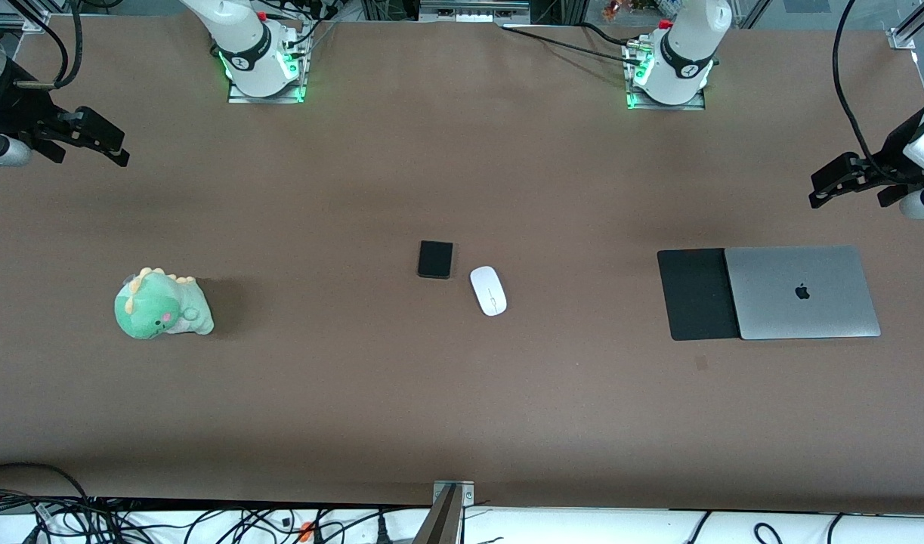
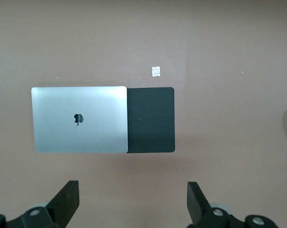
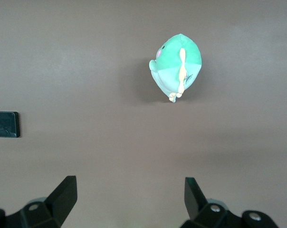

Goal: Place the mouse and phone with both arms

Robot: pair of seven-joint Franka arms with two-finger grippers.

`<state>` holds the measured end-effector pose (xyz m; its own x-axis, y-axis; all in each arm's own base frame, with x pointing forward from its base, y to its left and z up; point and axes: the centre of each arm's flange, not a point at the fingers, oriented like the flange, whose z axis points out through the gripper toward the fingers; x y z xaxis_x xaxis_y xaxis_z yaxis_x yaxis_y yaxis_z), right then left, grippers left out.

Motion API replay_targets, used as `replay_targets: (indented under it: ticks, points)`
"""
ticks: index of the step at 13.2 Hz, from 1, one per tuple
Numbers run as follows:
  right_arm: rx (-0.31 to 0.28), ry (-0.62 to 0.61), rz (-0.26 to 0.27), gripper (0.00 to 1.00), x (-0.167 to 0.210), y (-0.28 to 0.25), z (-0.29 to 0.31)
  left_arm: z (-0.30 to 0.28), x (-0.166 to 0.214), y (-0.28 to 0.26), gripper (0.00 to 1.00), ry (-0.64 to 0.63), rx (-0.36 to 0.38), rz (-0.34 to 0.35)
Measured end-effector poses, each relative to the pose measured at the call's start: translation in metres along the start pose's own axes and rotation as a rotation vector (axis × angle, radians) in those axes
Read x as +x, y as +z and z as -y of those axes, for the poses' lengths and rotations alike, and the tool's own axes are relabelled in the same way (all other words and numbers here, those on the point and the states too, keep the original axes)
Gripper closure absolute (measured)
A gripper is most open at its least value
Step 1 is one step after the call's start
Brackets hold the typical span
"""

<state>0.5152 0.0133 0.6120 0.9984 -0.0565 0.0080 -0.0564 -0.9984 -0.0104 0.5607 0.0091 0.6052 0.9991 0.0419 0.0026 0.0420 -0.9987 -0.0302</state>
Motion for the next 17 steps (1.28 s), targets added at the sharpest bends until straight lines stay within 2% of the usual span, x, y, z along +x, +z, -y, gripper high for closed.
replay_targets:
  ticks: [17]
  points:
    - [0.0,0.0,0.006,0.0,0.0016,0.003,0.0,0.0048,-0.0016,-0.0054,0.0,-0.003,0.0,-0.007]
